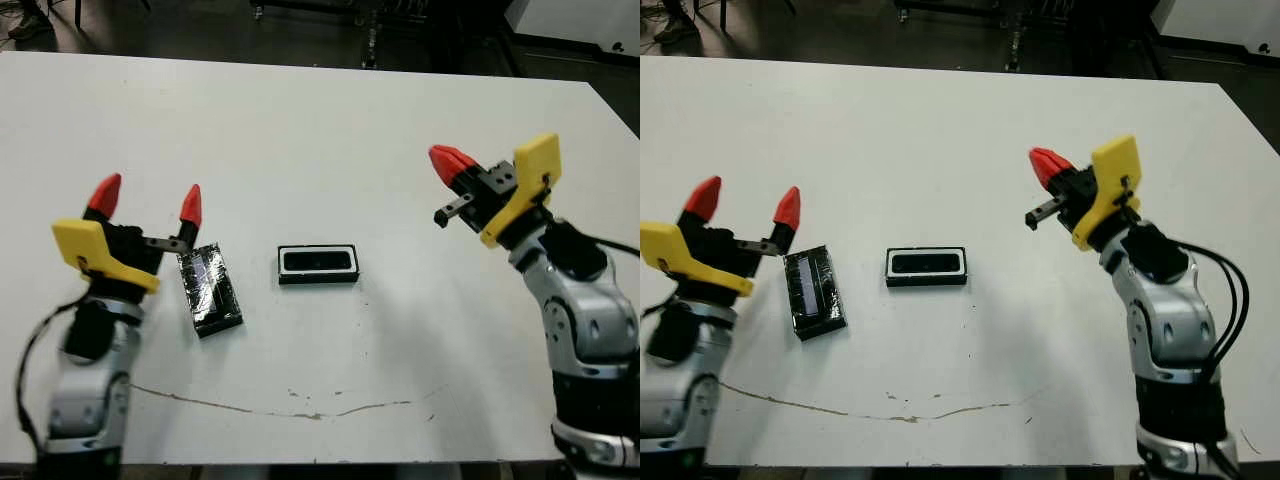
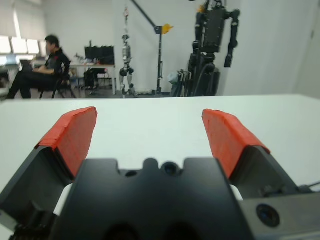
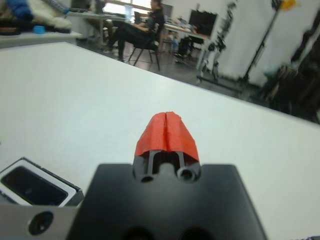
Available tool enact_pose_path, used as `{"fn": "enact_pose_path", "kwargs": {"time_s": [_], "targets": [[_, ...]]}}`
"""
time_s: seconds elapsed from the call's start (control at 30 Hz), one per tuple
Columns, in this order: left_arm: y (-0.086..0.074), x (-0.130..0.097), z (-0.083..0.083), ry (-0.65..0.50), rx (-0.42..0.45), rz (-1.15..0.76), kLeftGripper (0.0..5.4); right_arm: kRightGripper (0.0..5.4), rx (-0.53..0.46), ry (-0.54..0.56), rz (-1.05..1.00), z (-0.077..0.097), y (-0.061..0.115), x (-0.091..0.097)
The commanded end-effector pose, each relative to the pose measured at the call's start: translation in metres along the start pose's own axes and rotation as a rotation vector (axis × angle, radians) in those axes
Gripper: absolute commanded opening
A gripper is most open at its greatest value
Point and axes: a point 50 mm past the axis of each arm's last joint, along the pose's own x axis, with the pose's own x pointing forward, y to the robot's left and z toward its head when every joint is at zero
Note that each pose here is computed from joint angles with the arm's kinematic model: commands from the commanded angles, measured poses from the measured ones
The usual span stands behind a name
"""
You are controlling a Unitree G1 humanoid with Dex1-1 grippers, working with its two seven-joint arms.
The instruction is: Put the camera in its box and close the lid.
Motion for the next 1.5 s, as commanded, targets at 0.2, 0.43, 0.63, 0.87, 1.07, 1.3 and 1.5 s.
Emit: {"fn": "enact_pose_path", "kwargs": {"time_s": [0.2, 0.43, 0.63, 0.87, 1.07, 1.3, 1.5], "targets": [[0.036, 0.02, 0.052, 0.02, 0.28, -0.368, 5.4, 0.01, 0.1, 0.038, -0.093, -0.009, -0.004, -0.016], [0.055, 0.059, 0.104, 0.358, 0.549, -0.946, 5.4, 0.01, 0.081, 0.05, -0.115, -0.009, -0.002, -0.017], [0.015, 0.083, 0.133, 0.552, 1.021, -1.216, 5.4, 0.01, 0.061, 0.053, -0.113, -0.007, 0.001, -0.016], [-0.017, 0.08, 0.112, 0.689, 1.269, -1.487, 5.4, 0.01, 0.074, 0.081, -0.117, -0.006, 0.003, -0.014], [-0.038, 0.079, 0.101, 0.695, 1.369, -1.636, 5.4, 0.01, 0.108, 0.094, -0.123, -0.007, 0.007, -0.01], [-0.051, 0.075, 0.088, 0.727, 1.359, -1.765, 5.4, 0.01, 0.111, 0.097, -0.131, -0.009, 0.004, -0.011], [-0.06, 0.071, 0.082, 0.668, 1.325, -1.863, 5.4, 0.01, 0.127, 0.106, -0.134, -0.011, 0.004, -0.012]]}}
